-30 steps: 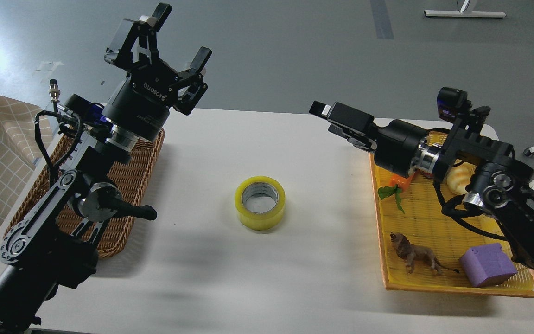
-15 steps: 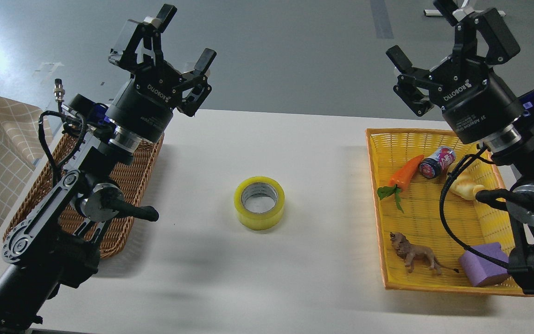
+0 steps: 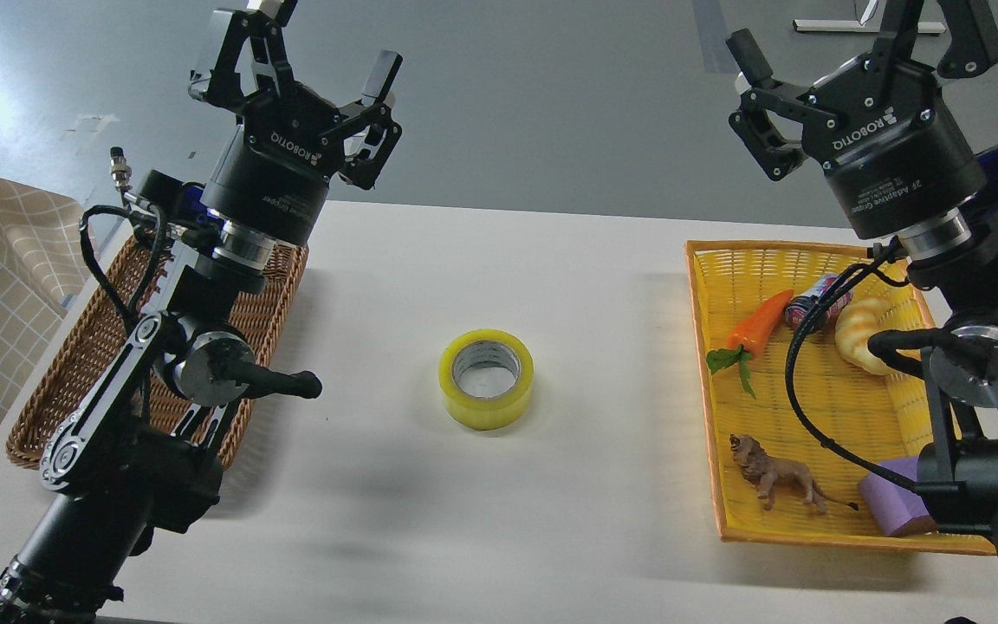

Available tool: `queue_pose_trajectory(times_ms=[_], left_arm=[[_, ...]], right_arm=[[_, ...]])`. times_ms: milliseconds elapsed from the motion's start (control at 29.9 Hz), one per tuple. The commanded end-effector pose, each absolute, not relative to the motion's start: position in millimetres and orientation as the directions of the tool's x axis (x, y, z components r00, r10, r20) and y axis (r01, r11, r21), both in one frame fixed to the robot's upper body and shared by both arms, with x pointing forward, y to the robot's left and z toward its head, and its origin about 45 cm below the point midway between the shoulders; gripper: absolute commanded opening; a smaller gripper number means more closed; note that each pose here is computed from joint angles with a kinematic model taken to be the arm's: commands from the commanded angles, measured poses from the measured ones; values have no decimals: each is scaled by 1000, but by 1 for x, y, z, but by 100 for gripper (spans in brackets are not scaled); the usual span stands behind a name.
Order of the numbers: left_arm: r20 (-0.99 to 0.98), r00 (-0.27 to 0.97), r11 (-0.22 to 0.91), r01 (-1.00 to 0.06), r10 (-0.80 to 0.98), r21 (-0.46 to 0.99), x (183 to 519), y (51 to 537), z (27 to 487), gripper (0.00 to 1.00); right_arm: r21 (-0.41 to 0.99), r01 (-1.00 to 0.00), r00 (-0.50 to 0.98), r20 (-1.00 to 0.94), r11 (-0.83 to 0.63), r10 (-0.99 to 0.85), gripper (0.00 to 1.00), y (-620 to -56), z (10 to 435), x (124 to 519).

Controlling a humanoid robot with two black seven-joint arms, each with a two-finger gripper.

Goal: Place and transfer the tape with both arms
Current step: 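Withdraw the right gripper up away from the tape roll, then reach the left gripper toward the tape roll on the table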

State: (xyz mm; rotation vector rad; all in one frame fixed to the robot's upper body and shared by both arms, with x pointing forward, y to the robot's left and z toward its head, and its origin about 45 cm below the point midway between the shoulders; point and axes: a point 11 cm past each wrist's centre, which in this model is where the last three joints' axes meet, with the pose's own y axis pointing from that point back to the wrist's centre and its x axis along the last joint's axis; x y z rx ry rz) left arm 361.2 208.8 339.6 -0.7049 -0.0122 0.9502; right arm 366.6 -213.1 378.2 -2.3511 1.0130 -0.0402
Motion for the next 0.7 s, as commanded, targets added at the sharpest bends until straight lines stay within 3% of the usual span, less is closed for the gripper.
queue_pose_trajectory(times_ms=[0, 201, 334, 468, 669], left_arm=[[-293, 600, 375, -739, 744, -560, 361, 207, 340, 98], [-241, 601, 453, -761, 762, -464, 364, 198, 328, 98], [63, 583, 575, -767, 810, -286, 362, 201, 310, 98], [348, 584, 649, -754, 734, -103, 353, 205, 284, 98], [492, 575, 672, -740, 654, -28, 344, 216, 285, 98]], right_arm=[[-515, -651, 721, -190, -558, -666, 100, -204, 388, 370], [-502, -644, 729, -170, -578, -663, 100, -198, 398, 376], [-507, -633, 736, -160, -585, -657, 100, -195, 402, 375], [-498, -623, 747, -150, -603, -648, 100, -189, 403, 375], [-508, -612, 753, -141, -606, -643, 100, -188, 409, 374]])
